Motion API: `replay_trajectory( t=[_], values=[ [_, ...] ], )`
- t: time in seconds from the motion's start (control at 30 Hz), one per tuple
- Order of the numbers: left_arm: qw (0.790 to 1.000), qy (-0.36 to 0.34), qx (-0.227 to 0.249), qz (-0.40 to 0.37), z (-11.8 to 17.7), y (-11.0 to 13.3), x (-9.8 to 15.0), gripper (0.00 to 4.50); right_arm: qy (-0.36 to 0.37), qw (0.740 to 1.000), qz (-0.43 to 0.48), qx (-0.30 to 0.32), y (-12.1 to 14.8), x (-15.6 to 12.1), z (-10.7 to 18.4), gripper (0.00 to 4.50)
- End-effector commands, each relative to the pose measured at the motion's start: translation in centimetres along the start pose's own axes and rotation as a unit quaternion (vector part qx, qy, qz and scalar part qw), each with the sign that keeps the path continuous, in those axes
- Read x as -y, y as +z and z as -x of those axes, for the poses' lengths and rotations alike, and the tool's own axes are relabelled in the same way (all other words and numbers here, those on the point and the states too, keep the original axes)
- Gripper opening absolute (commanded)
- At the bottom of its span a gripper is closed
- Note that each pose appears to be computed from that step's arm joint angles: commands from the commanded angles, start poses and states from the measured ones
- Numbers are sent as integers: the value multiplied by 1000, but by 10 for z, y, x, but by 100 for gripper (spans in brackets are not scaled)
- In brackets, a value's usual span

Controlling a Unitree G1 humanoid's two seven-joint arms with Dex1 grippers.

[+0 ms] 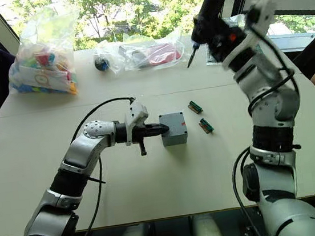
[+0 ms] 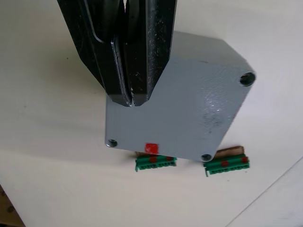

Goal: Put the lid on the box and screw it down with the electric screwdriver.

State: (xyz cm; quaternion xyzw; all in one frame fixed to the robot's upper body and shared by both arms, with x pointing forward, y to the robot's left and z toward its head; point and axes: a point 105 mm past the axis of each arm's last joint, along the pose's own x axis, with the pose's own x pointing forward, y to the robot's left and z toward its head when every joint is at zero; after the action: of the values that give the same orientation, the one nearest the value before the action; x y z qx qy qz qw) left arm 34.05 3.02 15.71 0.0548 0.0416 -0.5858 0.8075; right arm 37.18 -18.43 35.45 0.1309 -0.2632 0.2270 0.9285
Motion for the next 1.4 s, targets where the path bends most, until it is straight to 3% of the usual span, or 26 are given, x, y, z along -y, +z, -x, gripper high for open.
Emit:
replay_trajectory(
  t=[0.03, 0.17, 0.23, 0.27, 0.33, 0.43, 0.53, 0.63, 0.8, 0.87, 1.07, 1.13, 1.2, 1.23, 1.4],
  values=[
    [990, 55, 126, 25, 17, 61, -24, 0, -48, 998, -37, 10, 10, 12, -8, 184],
    [991, 34, 132, -8, 22, 70, -11, 0, -99, 990, -84, -59, 14, 33, -17, 184],
    [991, 24, 134, -9, 24, 73, -4, 0, -93, 982, -96, -136, 14, 39, -14, 184],
    [992, 15, 124, -20, 27, 73, 2, 0, -101, 971, -71, -206, 8, 46, -9, 184],
    [994, -12, 97, -45, 34, 68, 18, 0, -138, 928, -15, -346, -10, 70, 18, 184],
    [996, -41, 38, -76, 43, 51, 37, 0, -170, 858, 8, -484, -29, 98, 66, 184],
    [993, -55, -30, -98, 52, 29, 48, 0, -176, 807, -19, -564, -44, 113, 105, 184],
    [990, -72, -50, -108, 58, 24, 59, 0, -181, 765, -34, -617, -64, 122, 131, 184],
    [989, -87, -61, -101, 58, 18, 72, 0, -161, 724, -55, -669, -93, 120, 152, 184],
    [993, -62, -48, -88, 55, 20, 69, 0, -156, 712, -61, -682, -104, 118, 158, 184],
    [996, -64, -47, -46, 56, 12, 77, 0, -154, 702, -63, -693, -120, 120, 167, 184],
    [999, -28, -37, -18, 55, 8, 66, 0, -159, 698, -64, -695, -126, 122, 172, 184],
    [999, -9, -34, -7, 57, 5, 59, 0, -155, 697, -64, -697, -129, 121, 173, 284],
    [999, -7, -36, -9, 59, 4, 59, 0, -156, 697, -61, -697, -129, 122, 173, 291],
    [999, 5, -36, -11, 69, 7, 54, 0, -155, 710, -47, -686, -125, 124, 166, 444]
  ],
)
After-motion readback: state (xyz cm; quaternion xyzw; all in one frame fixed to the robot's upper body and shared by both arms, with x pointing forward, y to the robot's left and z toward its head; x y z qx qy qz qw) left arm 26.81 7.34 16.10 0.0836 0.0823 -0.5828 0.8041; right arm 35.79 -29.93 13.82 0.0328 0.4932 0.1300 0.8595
